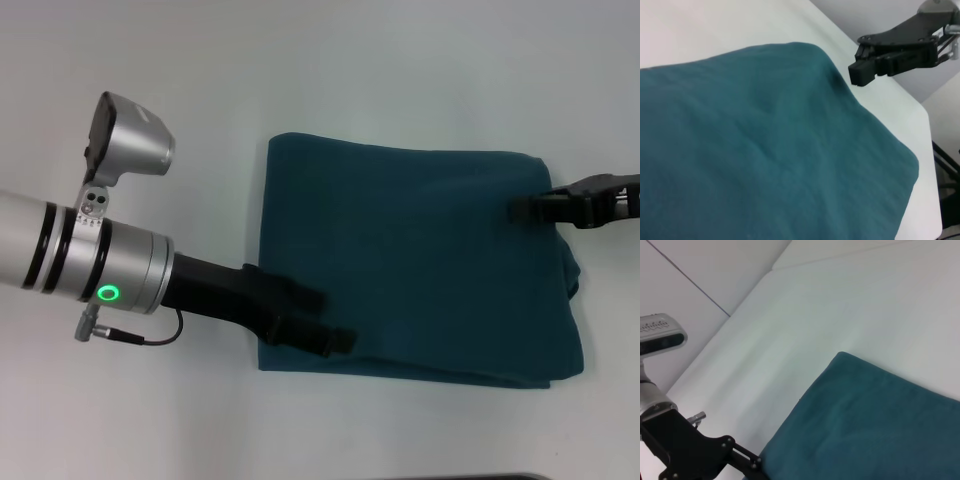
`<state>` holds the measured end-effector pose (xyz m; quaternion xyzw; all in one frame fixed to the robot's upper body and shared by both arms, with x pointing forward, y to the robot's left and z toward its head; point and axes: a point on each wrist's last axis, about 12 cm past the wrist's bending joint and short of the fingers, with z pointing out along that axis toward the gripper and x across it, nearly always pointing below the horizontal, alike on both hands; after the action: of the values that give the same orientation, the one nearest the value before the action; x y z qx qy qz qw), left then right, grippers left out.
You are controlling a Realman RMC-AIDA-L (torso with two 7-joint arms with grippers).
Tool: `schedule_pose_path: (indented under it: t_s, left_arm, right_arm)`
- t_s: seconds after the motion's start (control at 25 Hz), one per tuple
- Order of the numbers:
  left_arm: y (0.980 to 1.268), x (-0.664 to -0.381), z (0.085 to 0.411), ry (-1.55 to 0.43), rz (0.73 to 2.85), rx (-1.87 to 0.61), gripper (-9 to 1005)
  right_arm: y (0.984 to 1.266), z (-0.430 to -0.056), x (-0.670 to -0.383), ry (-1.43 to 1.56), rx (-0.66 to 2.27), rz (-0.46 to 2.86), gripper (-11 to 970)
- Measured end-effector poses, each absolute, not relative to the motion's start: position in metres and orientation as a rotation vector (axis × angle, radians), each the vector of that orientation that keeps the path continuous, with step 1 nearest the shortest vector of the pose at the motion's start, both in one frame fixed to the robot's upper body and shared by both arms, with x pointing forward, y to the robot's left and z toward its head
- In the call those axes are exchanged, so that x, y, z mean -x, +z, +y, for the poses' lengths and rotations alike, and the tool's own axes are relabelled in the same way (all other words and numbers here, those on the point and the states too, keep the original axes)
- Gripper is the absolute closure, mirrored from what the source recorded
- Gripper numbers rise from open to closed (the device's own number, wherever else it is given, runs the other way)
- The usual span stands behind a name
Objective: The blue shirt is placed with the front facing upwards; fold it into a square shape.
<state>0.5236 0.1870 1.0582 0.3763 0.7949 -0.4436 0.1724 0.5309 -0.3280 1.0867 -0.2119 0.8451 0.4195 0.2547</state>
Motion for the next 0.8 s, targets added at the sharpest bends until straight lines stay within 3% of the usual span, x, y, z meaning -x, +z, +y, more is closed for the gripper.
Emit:
schedule_pose_path:
  t_s: [0.8]
  left_arm:
    - [1.0560,-0.5235,0.1866,-1.251,2.271,-1.059,109]
  right_arm:
    - [1.0868,-0.3260,-0.5307,1.144,0.593,2.286,937]
